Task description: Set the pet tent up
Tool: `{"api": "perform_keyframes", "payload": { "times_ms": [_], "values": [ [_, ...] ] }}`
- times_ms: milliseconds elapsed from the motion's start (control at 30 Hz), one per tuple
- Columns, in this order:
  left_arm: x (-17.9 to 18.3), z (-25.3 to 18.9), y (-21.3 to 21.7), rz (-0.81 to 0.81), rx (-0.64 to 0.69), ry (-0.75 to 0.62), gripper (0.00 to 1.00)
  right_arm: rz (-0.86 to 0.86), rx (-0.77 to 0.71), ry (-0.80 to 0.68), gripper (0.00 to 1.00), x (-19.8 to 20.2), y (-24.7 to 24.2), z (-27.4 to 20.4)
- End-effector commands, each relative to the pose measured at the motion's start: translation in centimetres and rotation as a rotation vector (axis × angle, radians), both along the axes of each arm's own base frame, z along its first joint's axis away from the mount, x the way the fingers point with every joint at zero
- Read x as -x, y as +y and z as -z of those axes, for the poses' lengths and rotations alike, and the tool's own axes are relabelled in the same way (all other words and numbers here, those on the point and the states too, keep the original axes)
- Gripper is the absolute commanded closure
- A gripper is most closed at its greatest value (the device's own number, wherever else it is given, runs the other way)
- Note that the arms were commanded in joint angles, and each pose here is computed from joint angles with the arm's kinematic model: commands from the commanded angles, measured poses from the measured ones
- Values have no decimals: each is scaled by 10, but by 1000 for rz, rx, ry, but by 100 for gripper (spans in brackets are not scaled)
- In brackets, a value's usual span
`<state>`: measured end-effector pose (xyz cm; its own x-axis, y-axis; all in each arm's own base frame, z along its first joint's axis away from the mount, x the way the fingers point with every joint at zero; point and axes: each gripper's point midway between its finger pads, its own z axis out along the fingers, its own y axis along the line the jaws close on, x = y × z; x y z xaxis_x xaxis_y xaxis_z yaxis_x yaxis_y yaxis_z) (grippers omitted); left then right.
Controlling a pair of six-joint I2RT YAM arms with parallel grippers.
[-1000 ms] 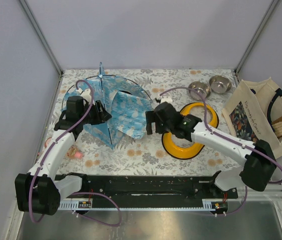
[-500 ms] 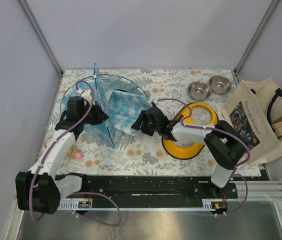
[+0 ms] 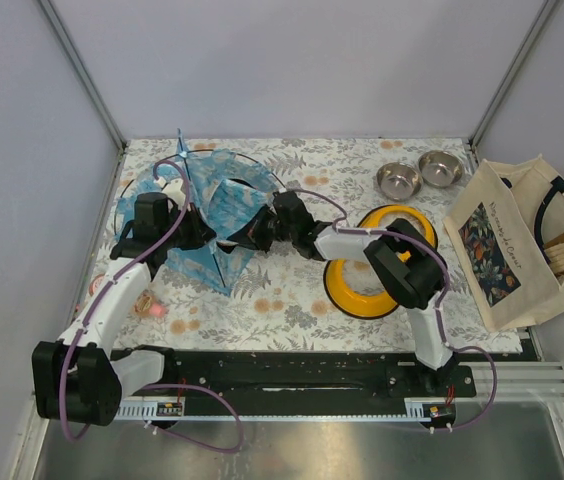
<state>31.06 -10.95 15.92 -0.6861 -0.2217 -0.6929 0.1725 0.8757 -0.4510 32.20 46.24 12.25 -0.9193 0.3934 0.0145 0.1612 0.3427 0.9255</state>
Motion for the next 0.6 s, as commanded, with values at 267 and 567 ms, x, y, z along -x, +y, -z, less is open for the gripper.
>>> {"api": "perform_keyframes", "payload": {
  "times_ms": [267,567],
  "values": [
    [-1,-3,-3,8,8,34,100,-178,25,0,41,14,12,-13],
    [-2,-2,-1,-9,7,28,100,-62,366,-249,18,17,-77,-12]
  ]
}}
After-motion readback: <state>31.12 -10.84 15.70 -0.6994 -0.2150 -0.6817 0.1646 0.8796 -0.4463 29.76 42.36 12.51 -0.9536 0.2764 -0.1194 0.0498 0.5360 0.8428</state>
